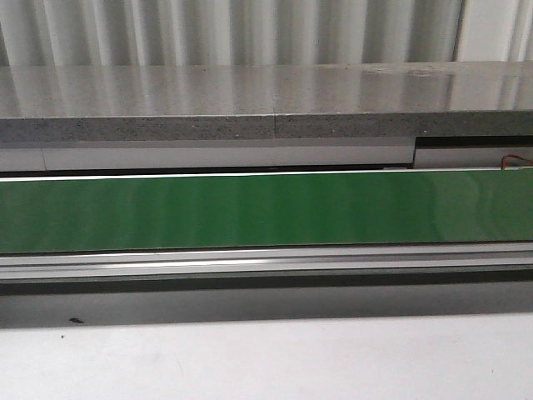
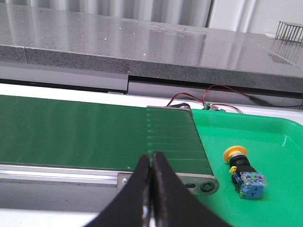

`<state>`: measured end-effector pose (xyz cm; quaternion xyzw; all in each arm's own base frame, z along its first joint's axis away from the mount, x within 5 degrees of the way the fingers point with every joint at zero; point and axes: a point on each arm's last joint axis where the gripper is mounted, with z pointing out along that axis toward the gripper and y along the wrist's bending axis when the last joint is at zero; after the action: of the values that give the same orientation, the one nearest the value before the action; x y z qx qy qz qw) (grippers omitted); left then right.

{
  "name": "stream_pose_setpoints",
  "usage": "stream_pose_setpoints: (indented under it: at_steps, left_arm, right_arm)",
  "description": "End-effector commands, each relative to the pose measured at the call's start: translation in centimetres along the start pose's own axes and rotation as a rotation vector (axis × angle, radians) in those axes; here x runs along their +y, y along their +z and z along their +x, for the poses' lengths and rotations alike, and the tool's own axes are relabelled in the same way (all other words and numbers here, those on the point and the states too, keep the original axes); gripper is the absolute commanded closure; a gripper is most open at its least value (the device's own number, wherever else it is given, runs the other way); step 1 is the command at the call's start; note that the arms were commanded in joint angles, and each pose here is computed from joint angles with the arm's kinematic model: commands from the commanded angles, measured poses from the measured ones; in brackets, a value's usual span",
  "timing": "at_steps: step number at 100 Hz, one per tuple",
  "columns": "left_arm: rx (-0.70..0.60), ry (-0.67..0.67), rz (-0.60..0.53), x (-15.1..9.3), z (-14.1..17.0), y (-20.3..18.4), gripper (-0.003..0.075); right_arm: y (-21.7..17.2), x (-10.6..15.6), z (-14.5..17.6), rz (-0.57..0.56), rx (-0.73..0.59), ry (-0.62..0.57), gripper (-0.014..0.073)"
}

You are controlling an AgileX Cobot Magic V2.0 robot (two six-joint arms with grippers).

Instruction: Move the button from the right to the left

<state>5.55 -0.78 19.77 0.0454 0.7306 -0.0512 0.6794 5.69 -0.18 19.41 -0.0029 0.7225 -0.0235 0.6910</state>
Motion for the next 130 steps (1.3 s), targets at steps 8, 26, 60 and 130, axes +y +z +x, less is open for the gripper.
stream_pose_setpoints:
  at_steps: [8,26,60,130]
  left_arm:
    - [-0.069,-0.011,0.006,0.0,0.4,0.0,0.0741]
    - [-0.069,-0.011,0.006,0.0,0.4,0.0,0.0741]
    - [-0.069,-0.011,0.006,0.0,0.4,0.0,0.0741]
    - [-0.069,-0.011,0.006,0.0,0.4,0.0,0.0741]
  right_arm:
    - [-0.4,0.0,-1.5,0.003,-0.12,-0.013,0.0645]
    - [-0.4,0.0,-1.5,0.003,-0.12,-0.013,0.0645]
    - [-0.4,0.0,-1.5,0.003,-0.12,-0.013,0.0645]
    - [-0.2,-0.4,-8.9,0.003,0.107,-0.012,0.0645]
